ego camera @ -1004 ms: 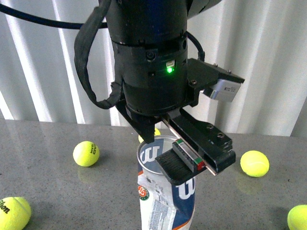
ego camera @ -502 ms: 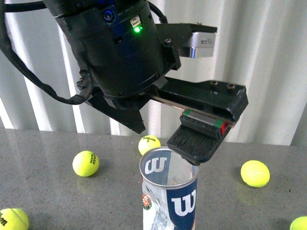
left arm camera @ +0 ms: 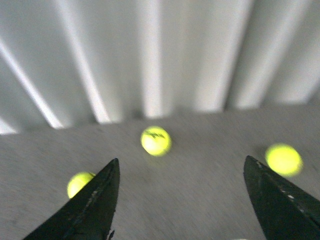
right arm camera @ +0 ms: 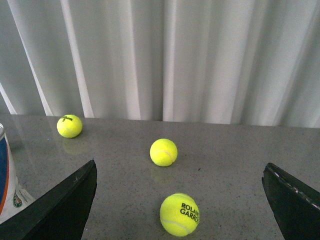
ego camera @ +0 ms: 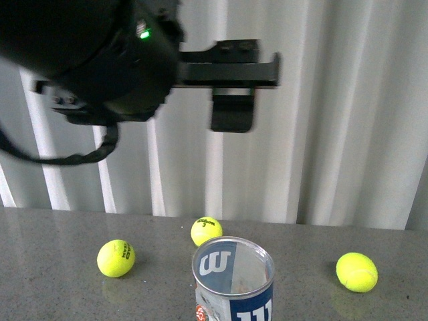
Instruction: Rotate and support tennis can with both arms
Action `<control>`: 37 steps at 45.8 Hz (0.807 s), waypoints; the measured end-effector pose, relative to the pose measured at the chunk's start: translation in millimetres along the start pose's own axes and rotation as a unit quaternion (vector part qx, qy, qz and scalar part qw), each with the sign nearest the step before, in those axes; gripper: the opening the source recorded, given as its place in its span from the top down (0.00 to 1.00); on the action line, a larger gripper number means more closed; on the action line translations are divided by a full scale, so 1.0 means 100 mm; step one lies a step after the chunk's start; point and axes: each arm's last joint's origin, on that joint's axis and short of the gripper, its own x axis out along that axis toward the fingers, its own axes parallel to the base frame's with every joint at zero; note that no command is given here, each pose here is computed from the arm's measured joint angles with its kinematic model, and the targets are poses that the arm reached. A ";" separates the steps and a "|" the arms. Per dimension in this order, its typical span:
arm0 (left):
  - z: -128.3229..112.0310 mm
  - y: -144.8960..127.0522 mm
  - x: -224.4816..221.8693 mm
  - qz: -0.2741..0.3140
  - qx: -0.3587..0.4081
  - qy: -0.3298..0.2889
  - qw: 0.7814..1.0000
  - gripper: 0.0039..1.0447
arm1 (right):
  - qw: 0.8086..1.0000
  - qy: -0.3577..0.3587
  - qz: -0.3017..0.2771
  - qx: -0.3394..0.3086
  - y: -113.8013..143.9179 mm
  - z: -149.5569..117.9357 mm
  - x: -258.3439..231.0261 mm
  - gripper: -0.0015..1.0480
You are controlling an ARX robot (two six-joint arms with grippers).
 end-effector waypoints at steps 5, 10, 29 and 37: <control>-0.20 0.29 -0.21 0.053 -0.018 -0.095 0.994 0.42 | 1.000 0.000 -0.002 0.000 0.00 0.00 0.00 0.07; -0.45 0.58 -0.44 0.067 -0.022 -0.131 0.989 0.61 | 1.000 0.000 0.000 0.000 0.00 0.00 0.00 0.07; -1.25 1.09 -0.97 0.070 -0.009 -0.113 0.991 0.97 | 1.000 0.000 0.000 0.000 0.00 0.00 0.00 0.07; -1.40 1.17 -1.11 0.068 -0.009 -0.115 0.991 0.97 | 1.000 0.000 0.000 0.000 0.00 0.00 0.00 0.07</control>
